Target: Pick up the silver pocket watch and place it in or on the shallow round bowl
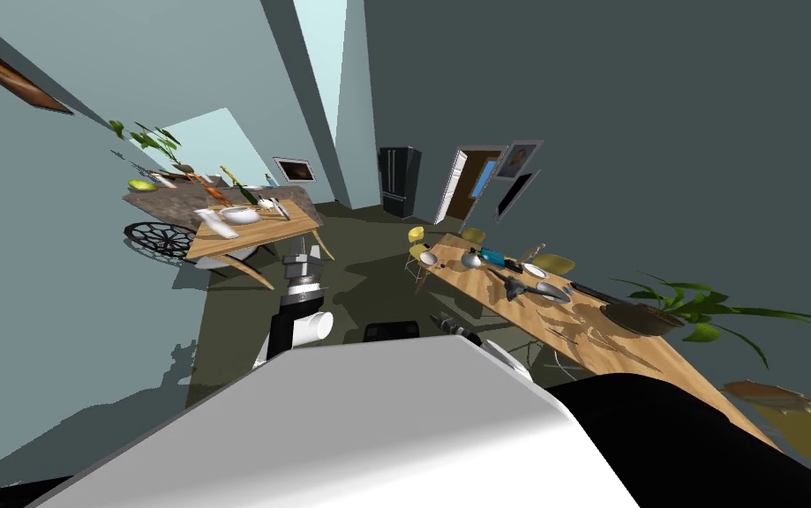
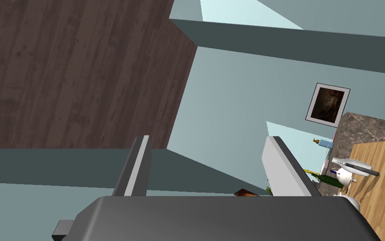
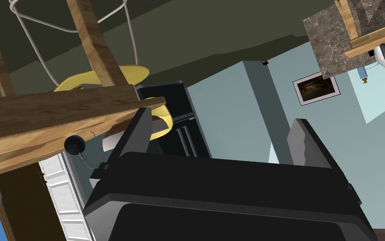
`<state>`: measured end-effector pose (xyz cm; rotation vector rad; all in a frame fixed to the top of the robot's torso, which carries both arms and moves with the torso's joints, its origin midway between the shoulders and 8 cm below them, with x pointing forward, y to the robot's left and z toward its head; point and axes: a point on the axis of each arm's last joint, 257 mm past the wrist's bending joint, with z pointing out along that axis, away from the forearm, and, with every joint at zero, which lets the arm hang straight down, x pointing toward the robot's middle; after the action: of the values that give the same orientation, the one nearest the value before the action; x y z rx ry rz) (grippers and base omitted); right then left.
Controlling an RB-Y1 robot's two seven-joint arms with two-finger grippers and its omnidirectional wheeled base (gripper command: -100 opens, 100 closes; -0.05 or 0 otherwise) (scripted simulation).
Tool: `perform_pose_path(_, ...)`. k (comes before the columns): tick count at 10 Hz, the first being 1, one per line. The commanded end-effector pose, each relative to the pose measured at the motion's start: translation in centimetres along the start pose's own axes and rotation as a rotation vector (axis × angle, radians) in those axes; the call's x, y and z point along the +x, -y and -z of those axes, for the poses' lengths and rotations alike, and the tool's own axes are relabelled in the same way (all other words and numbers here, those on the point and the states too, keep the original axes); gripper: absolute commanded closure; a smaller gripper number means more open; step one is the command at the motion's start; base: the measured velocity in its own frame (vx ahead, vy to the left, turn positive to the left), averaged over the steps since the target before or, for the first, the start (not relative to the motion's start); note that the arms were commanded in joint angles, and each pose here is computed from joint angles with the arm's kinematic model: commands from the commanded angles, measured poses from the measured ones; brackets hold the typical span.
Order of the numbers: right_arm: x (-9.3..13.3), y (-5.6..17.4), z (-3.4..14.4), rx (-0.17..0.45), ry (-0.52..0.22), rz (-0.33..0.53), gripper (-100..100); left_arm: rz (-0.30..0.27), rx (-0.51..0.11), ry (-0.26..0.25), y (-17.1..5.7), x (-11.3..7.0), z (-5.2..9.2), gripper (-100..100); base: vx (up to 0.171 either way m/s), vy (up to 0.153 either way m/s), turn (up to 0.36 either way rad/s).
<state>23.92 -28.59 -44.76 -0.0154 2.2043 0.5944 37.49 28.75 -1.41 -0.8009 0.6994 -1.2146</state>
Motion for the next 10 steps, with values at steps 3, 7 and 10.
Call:
perform_pose_path(3,4.3,4.5,2.9,0.059,-0.15,0.08,-100,0.0,0.0,0.0,0.0,0.0,0.0,0,-0.002,-0.012,0.153)
perform_pose_path(7,6.7,8.6,5.9,0.103,-0.27,0.155,-100,0.0,0.0,0.0,0.0,0.0,0.0,0,0.015,-0.017,0.137)
perform_pose_path(10,8.2,12.9,9.3,0.156,-0.376,0.218,-100,0.0,0.0,0.0,0.0,0.0,0.0,0,0.043,-0.03,0.186)
